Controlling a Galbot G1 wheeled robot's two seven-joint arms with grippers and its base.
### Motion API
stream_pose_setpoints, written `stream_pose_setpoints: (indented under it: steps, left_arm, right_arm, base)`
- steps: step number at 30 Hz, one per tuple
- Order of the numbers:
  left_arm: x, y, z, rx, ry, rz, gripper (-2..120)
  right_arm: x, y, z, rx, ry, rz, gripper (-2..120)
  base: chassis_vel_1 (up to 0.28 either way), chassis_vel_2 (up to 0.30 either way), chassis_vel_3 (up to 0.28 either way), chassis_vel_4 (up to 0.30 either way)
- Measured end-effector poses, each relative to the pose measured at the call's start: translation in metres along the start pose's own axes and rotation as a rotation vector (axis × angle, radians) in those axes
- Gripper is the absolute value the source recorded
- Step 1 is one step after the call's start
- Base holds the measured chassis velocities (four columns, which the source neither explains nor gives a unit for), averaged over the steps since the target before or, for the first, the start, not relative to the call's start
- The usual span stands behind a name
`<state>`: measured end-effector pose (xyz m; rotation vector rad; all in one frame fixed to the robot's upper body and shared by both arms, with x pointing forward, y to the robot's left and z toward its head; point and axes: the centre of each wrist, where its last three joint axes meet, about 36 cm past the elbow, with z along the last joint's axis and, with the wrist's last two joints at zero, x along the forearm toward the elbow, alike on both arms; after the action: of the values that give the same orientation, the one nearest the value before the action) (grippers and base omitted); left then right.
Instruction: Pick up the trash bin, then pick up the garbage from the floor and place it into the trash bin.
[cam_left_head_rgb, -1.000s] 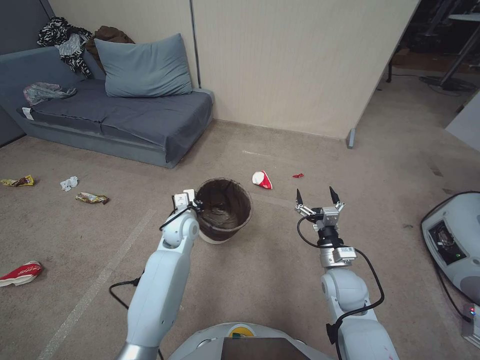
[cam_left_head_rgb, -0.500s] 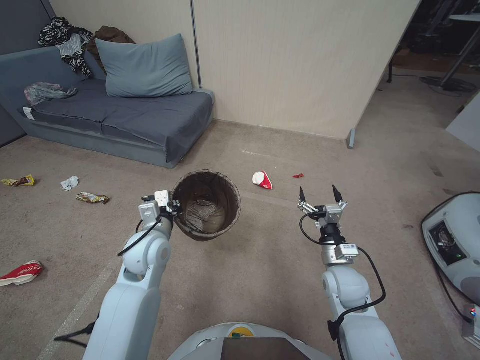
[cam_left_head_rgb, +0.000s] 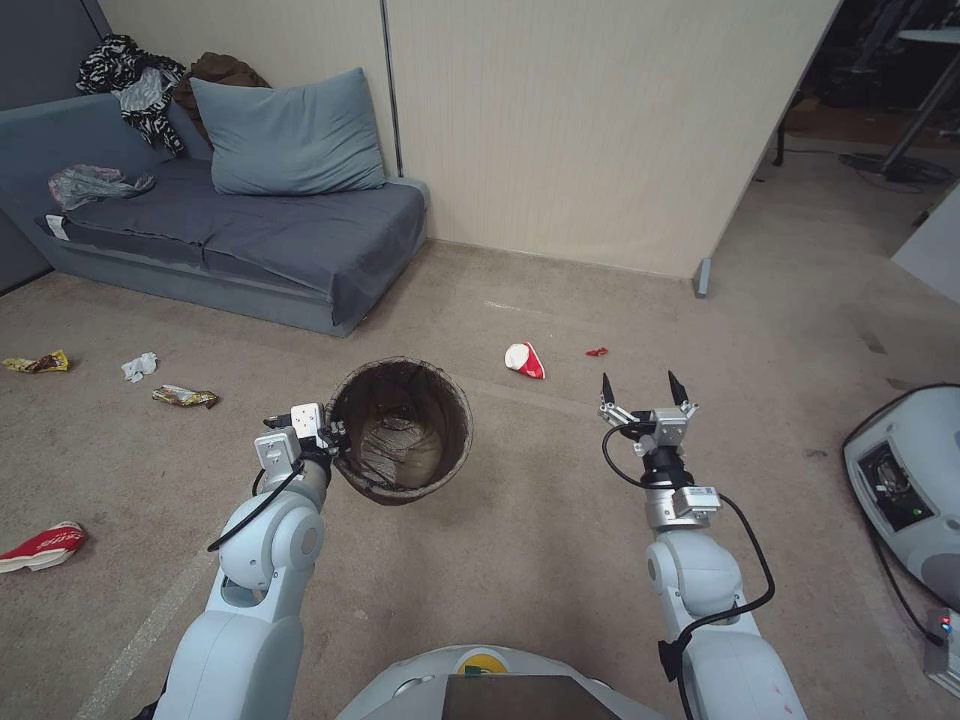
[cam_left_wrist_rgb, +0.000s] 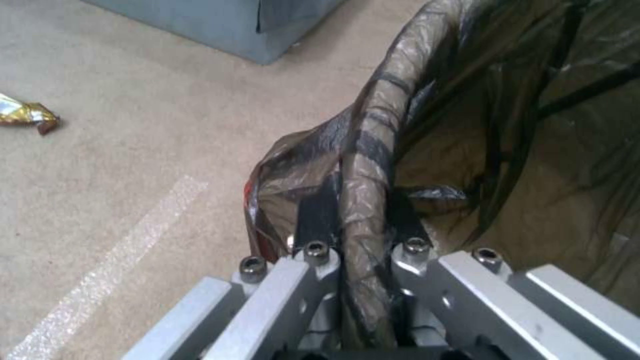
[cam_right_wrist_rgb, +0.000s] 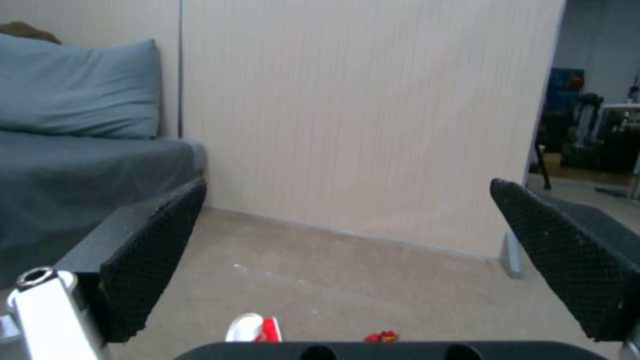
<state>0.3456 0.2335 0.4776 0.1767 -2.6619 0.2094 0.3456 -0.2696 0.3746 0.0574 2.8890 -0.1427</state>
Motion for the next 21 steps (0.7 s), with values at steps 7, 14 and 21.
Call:
stream_pose_setpoints:
  steps: [7,14,21]
  left_arm:
    - [0.0028,0.0020,0.0051,0.002,0.015,0.000,3]
    - [0.0069,0.0014,0.0077,0.005,0.020,0.001,3]
    - [0.0079,0.0007,0.0073,0.008,0.018,0.003,3]
  right_arm:
    - [0.0020,-0.0031,0.0007,0.006,0.014,0.010,100]
    - [0.0019,-0.0027,0.0007,0.008,0.020,0.014,100]
    - [0.0016,-0.0021,0.0006,0.008,0.019,0.013,100]
  base:
    - [0.000,0.000,0.000,0.000]
    - [0.000,0.000,0.000,0.000]
    - [-0.042,0.035,0.041,-0.035]
